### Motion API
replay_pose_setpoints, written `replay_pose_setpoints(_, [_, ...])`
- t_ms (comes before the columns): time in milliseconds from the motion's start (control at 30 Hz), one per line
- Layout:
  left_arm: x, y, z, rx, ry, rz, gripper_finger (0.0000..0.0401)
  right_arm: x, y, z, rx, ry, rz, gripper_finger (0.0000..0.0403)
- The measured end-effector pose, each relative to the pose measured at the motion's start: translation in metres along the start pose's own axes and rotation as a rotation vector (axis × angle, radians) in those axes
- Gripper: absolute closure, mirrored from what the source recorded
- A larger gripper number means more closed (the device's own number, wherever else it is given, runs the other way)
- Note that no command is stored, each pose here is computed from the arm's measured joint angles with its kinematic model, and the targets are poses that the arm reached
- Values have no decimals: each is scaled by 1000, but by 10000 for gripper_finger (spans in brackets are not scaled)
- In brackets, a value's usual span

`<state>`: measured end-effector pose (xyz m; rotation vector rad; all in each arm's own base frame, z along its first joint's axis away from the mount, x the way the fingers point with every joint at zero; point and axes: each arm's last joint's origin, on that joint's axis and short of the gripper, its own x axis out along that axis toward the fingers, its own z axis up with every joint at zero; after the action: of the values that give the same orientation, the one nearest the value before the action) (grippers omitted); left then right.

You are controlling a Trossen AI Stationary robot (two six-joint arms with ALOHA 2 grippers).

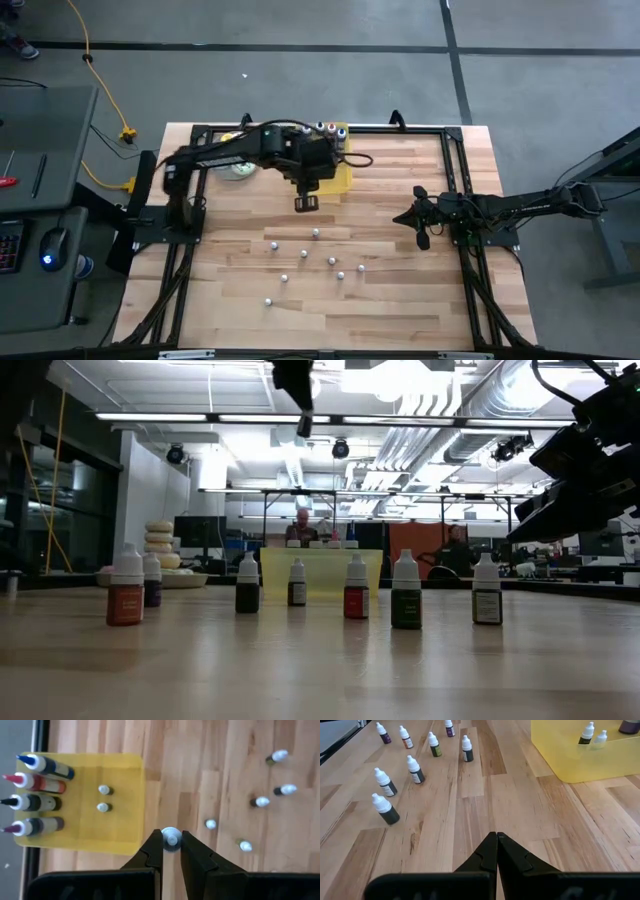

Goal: Pick & Place food coloring
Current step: Put the bottom small red food coloring bottle into the yellow bin

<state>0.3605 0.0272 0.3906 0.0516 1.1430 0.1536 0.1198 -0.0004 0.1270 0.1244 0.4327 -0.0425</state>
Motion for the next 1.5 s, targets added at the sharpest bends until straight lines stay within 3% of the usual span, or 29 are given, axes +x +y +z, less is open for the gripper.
replay_pose_setpoints(233, [30, 6, -41, -45, -145, -7, 373, 0, 0, 0, 0, -1, 0, 402])
replay_pose_setpoints(467, [69, 39, -62, -204, -169, 1, 373, 0, 0, 0, 0, -1, 1, 402])
replay_pose_setpoints(767, [96, 94, -67, -389, -184, 58, 373, 0, 0, 0, 0, 0, 0, 402])
replay_pose_setpoints(1000, [135, 130, -67, -544, -197, 108, 373, 0, 0, 0, 0, -3, 0, 402])
replay_pose_setpoints(1300, [178, 152, -71, -718, -197, 145, 373, 0, 0, 0, 0, -2, 1, 402])
replay_pose_setpoints(1500, [181, 154, -72, -796, -196, 259, 373, 0, 0, 0, 0, -3, 1, 402])
